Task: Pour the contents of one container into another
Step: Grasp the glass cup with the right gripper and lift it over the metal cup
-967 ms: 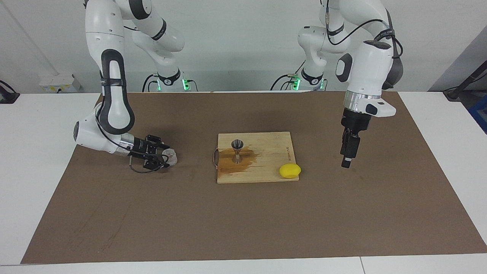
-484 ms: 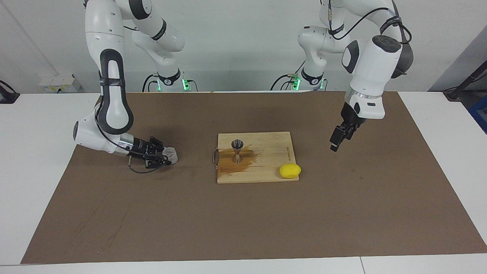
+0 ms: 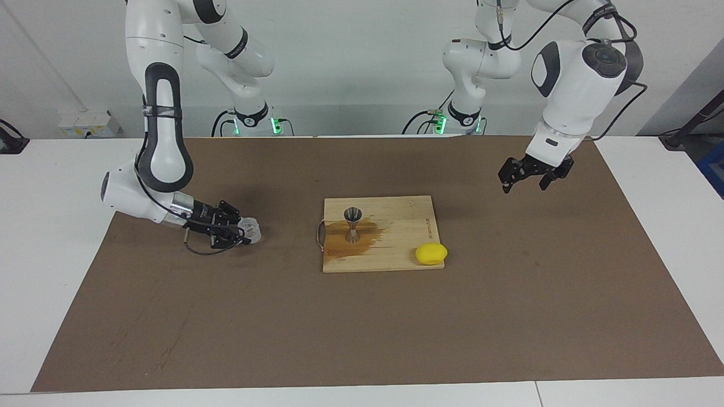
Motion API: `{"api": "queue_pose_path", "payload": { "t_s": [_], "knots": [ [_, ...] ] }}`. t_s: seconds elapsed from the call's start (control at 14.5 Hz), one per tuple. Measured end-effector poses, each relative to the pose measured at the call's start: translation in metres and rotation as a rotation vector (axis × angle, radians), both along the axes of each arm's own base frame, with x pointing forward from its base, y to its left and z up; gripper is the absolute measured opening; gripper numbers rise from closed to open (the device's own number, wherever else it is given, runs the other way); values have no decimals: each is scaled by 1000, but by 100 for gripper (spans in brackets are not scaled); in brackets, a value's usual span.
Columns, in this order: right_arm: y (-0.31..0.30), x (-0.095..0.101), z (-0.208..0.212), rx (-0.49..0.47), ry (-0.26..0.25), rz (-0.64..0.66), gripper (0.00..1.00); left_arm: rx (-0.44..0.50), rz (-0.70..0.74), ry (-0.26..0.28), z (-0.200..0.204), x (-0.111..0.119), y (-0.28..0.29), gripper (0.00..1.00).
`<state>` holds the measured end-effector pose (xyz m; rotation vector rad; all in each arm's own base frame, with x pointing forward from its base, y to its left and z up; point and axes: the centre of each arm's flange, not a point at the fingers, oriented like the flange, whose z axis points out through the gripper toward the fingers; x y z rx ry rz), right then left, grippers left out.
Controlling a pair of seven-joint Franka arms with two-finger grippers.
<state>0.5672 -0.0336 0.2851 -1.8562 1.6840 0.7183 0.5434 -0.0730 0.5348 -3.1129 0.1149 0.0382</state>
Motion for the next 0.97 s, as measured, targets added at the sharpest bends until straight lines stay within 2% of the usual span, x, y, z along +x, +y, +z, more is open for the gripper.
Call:
{"api": "queue_pose_path", "payload": {
  "t_s": [0.14, 0.48, 0.69, 0.97],
  "knots": [
    [26, 6, 20, -29, -12, -17, 50, 8, -57, 19, 22, -7, 6, 100],
    [128, 14, 64, -104, -10, -91, 50, 19, -11, 1, 42, 0, 53, 100],
    [179, 19, 90, -167, 6, -115, 50, 21, -24, -6, 55, 10, 42, 100],
    [225, 24, 124, -260, -15, -124, 50, 17, -40, 14, 46, 14, 34, 100]
  ]
}}
